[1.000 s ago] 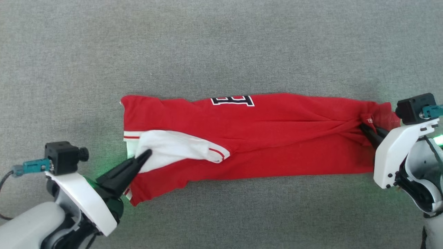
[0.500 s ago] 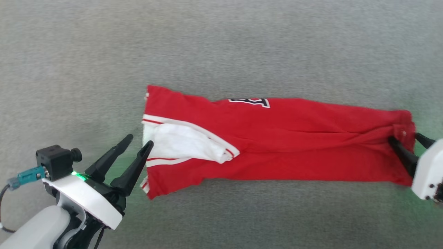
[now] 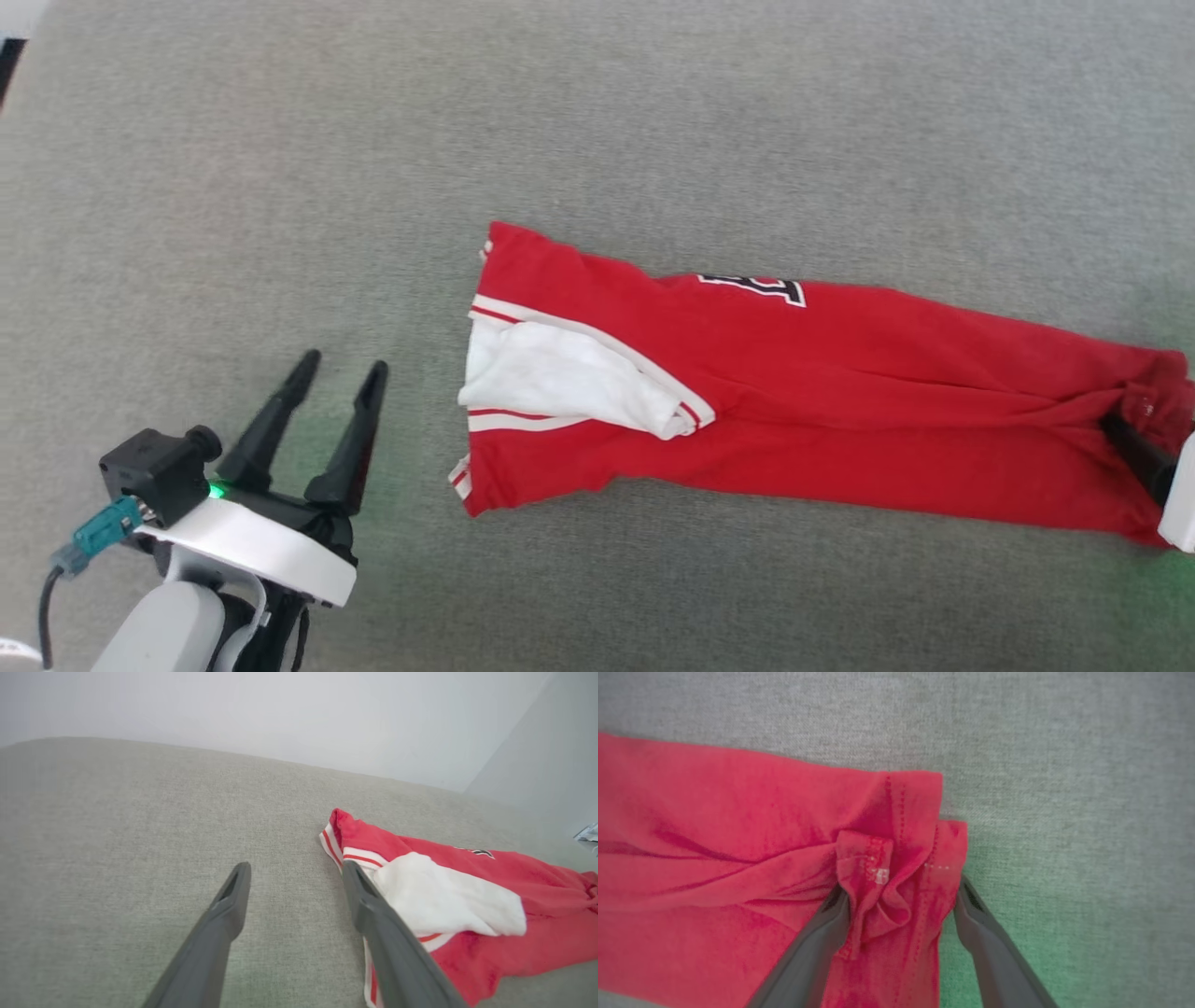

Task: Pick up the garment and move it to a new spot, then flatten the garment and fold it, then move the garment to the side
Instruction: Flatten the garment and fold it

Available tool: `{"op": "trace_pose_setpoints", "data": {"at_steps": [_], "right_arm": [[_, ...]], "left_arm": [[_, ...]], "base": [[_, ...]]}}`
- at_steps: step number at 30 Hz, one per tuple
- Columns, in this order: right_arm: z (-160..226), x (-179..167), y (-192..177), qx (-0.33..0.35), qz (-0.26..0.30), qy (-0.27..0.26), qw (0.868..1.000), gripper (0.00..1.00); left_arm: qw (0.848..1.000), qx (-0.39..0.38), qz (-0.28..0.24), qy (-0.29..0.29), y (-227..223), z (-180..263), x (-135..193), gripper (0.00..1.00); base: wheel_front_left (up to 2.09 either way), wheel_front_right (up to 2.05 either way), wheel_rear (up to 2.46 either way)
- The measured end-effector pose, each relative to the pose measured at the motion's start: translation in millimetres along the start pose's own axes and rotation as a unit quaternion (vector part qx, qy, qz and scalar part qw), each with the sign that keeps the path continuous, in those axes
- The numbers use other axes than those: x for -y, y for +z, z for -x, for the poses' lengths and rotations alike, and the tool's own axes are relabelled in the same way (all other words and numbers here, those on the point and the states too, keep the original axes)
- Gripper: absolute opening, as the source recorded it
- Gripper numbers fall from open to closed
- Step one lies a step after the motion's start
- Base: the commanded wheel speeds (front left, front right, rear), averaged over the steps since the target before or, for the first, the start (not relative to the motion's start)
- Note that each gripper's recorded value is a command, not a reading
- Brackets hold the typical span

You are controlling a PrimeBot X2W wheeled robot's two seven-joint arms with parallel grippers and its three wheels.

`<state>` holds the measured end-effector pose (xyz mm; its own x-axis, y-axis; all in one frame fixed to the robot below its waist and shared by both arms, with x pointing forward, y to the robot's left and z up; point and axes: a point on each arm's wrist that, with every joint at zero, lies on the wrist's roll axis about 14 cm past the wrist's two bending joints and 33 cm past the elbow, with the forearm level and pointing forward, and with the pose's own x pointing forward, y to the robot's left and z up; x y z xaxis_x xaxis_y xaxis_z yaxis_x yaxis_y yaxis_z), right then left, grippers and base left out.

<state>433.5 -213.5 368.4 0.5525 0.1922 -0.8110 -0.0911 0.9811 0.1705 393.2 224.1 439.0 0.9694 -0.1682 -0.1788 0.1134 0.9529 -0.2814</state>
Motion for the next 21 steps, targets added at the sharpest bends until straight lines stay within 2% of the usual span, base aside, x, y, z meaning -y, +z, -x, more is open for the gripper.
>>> {"op": "trace_pose_setpoints", "data": {"at_steps": [7, 8, 9, 10, 12, 15, 21], "right_arm": [[-5, -4, -2, -0.020, 0.001, 0.001, 1.000, 1.00], [-5, -4, -2, -0.022, 0.001, 0.001, 1.000, 0.85], [-6, -4, -2, -0.025, 0.001, 0.001, 1.000, 0.57], [-6, -5, -3, -0.028, 0.001, 0.001, 1.000, 0.48], [-7, -8, -4, -0.032, 0.001, 0.006, 0.999, 0.01], [-9, -16, -5, -0.032, 0.000, 0.016, 0.999, 0.00], [-4, -6, 3, -0.005, -0.012, 0.006, 1.000, 0.00]], "left_arm": [[0.997, 0.033, -0.063, 0.035, 14, 10, -9, 1.00], [0.996, 0.037, -0.068, 0.037, 16, 10, -9, 1.00], [0.996, 0.039, -0.075, 0.036, 17, 11, -8, 1.00], [0.996, 0.042, -0.072, 0.037, 17, 11, -7, 1.00], [0.996, 0.046, -0.066, 0.033, 18, 10, -2, 1.00], [0.996, 0.049, -0.066, 0.023, 19, 8, 4, 1.00], [0.996, 0.047, -0.073, 0.013, 18, 4, 7, 1.00]], "base": [[0.00, 0.00, 0.00], [0.00, 0.00, 0.00], [0.00, 0.00, 0.00], [0.00, 0.00, 0.00], [0.00, 0.00, 0.00], [0.00, 0.00, 0.00], [0.00, 0.00, 0.00]]}}
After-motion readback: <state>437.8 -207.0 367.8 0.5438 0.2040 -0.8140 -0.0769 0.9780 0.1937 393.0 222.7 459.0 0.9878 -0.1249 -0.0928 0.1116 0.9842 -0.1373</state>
